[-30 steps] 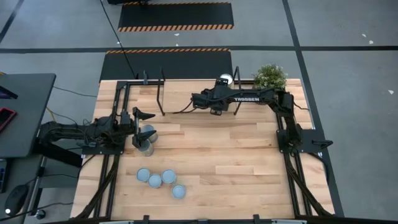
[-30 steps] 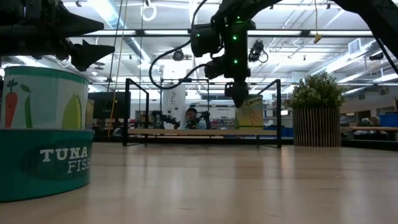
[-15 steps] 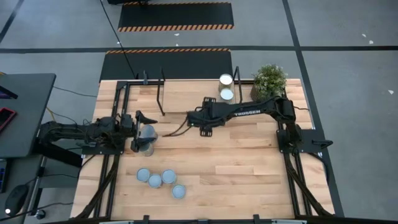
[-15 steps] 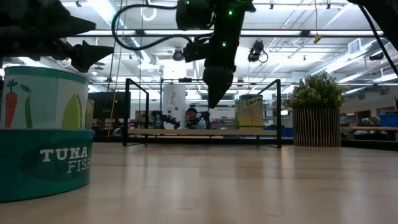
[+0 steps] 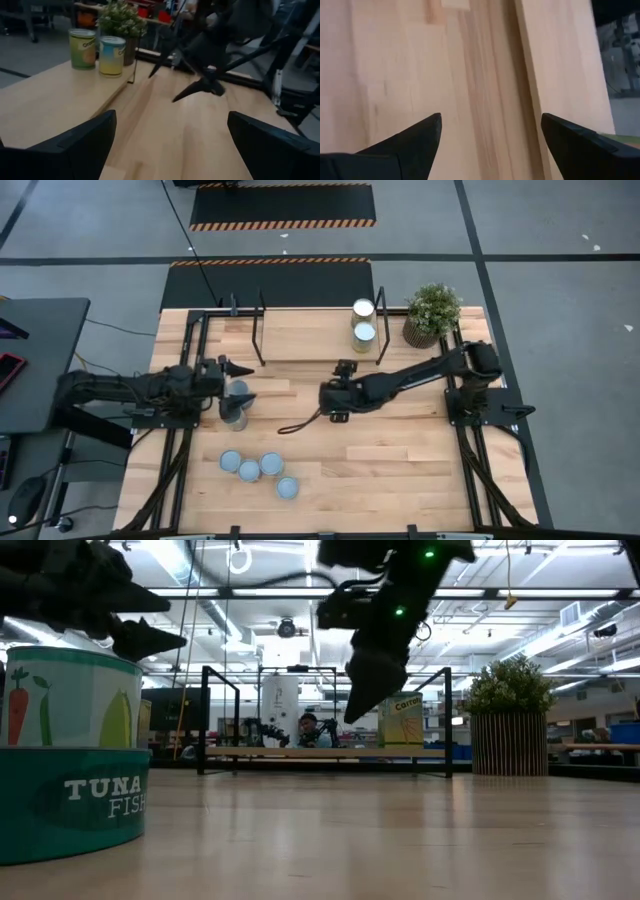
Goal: Pick and place cans onto a shelf
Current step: Put the canned peaches on the shelf
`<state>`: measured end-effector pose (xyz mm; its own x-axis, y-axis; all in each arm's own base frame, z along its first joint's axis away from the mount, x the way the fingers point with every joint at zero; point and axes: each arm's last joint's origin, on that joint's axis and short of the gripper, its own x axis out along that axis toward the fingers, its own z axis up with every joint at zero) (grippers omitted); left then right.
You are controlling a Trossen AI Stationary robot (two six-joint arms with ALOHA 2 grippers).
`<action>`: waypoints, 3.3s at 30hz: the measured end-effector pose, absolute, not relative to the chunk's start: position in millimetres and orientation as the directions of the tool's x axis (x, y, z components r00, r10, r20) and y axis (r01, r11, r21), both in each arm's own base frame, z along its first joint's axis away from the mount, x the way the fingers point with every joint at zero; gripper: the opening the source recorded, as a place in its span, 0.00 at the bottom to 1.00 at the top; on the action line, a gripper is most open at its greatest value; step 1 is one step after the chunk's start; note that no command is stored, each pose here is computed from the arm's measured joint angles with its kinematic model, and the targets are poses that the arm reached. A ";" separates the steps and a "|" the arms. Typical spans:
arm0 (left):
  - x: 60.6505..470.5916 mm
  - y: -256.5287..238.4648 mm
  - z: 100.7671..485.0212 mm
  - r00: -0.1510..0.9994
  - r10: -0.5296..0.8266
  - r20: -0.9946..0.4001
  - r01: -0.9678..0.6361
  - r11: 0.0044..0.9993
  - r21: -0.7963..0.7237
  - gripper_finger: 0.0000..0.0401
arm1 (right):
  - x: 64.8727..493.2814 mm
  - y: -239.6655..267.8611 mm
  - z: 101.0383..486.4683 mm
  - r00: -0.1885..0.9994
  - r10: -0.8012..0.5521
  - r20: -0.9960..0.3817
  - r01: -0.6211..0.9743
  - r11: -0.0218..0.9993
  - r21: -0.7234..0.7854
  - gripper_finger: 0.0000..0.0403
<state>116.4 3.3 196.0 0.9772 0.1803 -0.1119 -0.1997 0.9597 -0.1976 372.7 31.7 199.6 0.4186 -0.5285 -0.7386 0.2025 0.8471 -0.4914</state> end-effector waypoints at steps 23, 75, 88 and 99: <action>126.5 -5.8 285.2 0.536 -0.006 -0.844 -0.439 0.853 -0.284 0.96 | 325.2 15.8 224.9 0.830 -0.396 -0.393 0.157 0.841 -0.517 0.87; 186.7 -88.6 206.8 0.146 0.265 -0.953 -0.138 0.959 0.246 0.96 | 325.7 20.5 223.2 0.852 -0.321 -0.415 0.118 0.888 -0.444 0.87; 192.7 -82.0 188.7 0.184 0.194 -0.964 -0.170 0.972 0.164 0.84 | 325.7 20.6 223.3 0.852 -0.320 -0.414 0.119 0.889 -0.443 0.87; 215.5 -60.5 203.1 0.260 0.184 -0.948 -0.379 0.923 0.075 0.80 | 314.3 23.1 226.9 0.818 -0.326 -0.473 0.105 0.895 -0.434 0.87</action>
